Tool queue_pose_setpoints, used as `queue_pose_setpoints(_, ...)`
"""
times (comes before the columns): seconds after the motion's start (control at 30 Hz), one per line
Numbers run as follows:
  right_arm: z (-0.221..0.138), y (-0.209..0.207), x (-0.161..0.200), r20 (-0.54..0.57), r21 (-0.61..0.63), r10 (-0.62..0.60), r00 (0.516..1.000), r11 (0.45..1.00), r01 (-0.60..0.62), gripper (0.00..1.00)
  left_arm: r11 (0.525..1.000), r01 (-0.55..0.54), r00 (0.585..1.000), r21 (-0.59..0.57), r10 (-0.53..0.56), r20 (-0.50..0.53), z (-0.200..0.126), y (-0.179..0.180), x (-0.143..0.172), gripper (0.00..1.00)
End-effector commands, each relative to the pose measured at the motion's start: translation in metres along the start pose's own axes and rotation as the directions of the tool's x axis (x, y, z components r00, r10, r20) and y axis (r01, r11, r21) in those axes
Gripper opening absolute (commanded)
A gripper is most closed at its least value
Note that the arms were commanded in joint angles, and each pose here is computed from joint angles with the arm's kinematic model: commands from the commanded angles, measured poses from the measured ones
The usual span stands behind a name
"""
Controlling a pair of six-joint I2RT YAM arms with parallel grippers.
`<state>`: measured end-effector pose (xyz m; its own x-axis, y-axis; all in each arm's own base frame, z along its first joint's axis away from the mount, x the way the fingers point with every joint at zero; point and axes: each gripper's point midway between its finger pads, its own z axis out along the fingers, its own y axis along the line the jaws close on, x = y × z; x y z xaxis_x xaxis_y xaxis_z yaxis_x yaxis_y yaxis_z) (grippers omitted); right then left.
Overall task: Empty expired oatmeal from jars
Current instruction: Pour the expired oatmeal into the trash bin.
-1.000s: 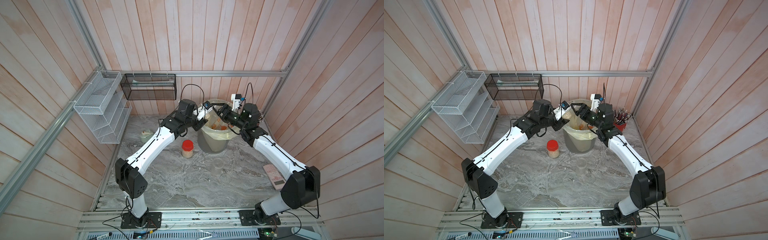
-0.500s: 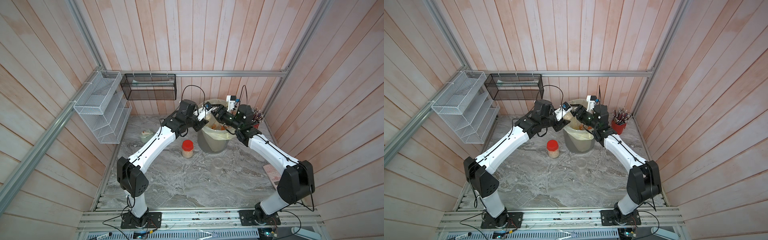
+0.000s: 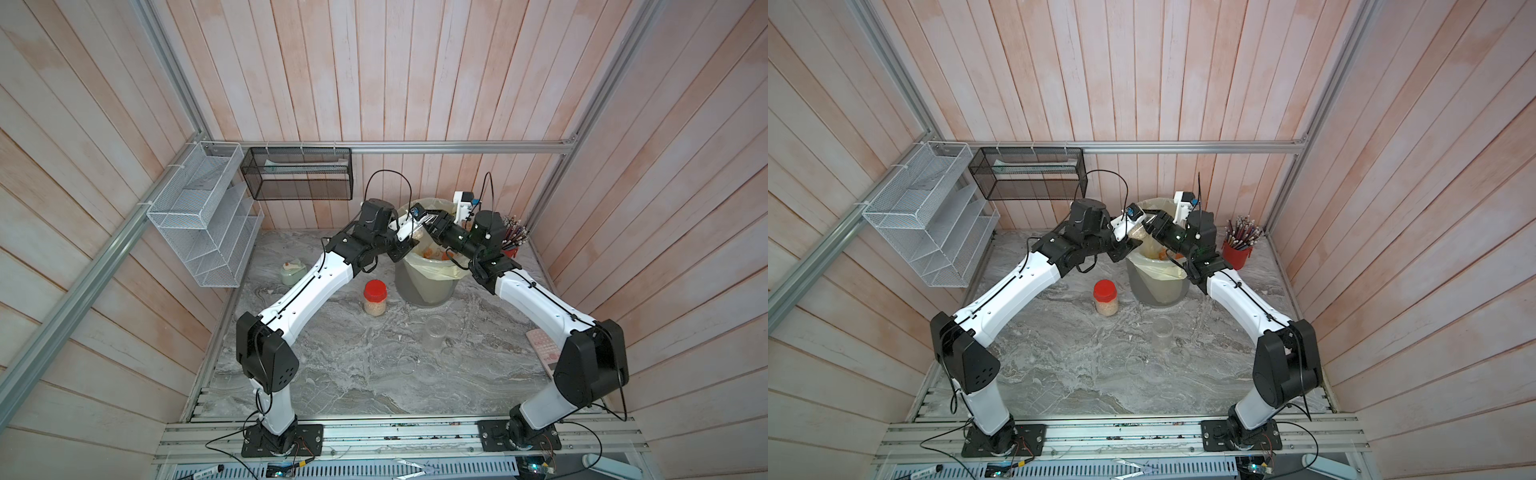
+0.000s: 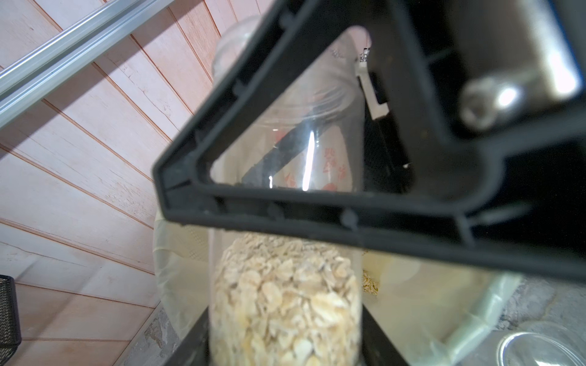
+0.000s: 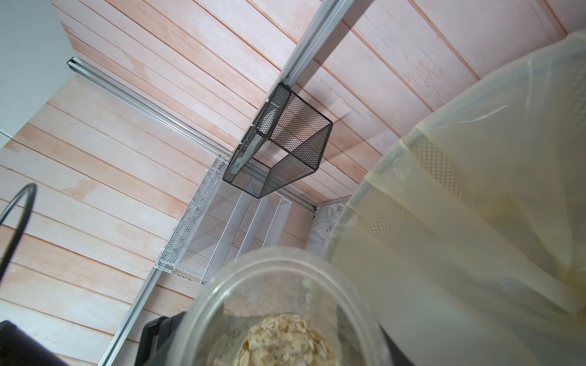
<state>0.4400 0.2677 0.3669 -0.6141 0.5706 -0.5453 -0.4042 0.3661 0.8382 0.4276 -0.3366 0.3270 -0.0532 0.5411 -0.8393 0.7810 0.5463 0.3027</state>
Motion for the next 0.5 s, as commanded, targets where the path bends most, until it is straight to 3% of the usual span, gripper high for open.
queue_pose_setpoints(0.0, -0.001, 0.021, -0.014, 0.054, -0.055, 0.022, 0.998, 0.998, -0.019, 0.36, 0.999, 0.016, 0.997, -0.037, -0.014, 0.072, -0.015, 0.008, -0.018, 0.54)
queue_pose_setpoints(0.07, -0.002, 0.025, -0.018, 0.068, -0.056, 0.021, 0.997, 0.998, -0.017, 0.35, 0.999, 0.021, 0.996, -0.041, -0.017, 0.083, -0.019, 0.007, -0.019, 0.65)
queue_pose_setpoints(0.2, -0.004, 0.026, -0.024, 0.096, -0.056, 0.04, 0.995, 0.998, -0.035, 0.35, 0.999, 0.039, 0.994, -0.035, -0.035, 0.107, -0.025, 0.005, -0.021, 0.75)
queue_pose_setpoints(0.47, -0.003, 0.027, -0.027, 0.105, -0.065, 0.077, 0.991, 0.995, -0.07, 0.33, 0.988, 0.151, 0.978, 0.013, -0.151, 0.145, -0.044, -0.004, -0.028, 0.86)
